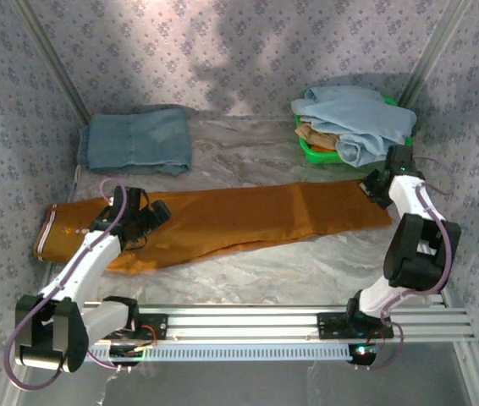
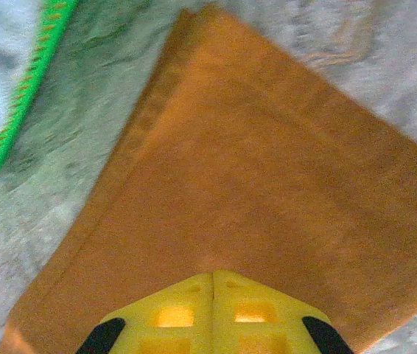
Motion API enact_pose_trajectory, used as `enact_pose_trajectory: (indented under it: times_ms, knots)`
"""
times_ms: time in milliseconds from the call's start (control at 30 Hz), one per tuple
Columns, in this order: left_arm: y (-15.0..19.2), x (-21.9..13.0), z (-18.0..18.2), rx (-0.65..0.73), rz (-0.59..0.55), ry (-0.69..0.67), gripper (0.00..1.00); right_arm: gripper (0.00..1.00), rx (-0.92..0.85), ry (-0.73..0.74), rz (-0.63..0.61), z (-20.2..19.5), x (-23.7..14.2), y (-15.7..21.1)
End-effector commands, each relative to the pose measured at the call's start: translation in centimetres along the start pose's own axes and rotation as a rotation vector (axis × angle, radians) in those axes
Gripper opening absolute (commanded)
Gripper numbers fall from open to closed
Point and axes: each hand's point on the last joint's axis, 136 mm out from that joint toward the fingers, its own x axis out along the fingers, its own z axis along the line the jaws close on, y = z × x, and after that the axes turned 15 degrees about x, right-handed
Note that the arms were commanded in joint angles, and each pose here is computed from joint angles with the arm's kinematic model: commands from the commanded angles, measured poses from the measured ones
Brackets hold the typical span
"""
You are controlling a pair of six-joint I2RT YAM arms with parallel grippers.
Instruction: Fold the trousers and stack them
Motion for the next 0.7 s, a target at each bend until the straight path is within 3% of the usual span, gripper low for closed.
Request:
enact_pose_trajectory:
  times_ms: [0,33,67,100,167,333,667]
  knots:
    - [-0.2,-0.5,-0.2,0.005,0.001,0.010,0.93,0.09,0.052,0.122,0.004,-3.2,1.8,-1.3]
    - [-0.2,-0.4,-0.2,0.006,0.004,0.010,0.93,0.19,0.064,0.132,0.014,-3.6,2.0,-1.5]
    - [-0.2,-0.4,-0.3,0.007,0.008,0.011,0.93,0.38,0.070,0.135,0.020,-4.0,2.1,-1.3]
    - [-0.2,-0.4,-0.3,0.009,0.013,0.011,0.93,0.50,0.067,0.151,0.016,-4.4,2.1,-1.1]
    - [-0.4,-0.5,-0.5,0.007,0.014,0.012,0.93,0.64,0.063,0.181,0.011,-5.4,2.1,-0.6]
    - [-0.6,-0.5,-0.5,0.005,0.005,0.012,0.93,0.68,0.107,0.247,0.022,-8.1,2.9,-0.3]
    - [-0.2,-0.5,-0.2,0.002,0.005,0.008,0.93,0.79,0.161,0.264,0.044,-8.3,5.4,-1.8]
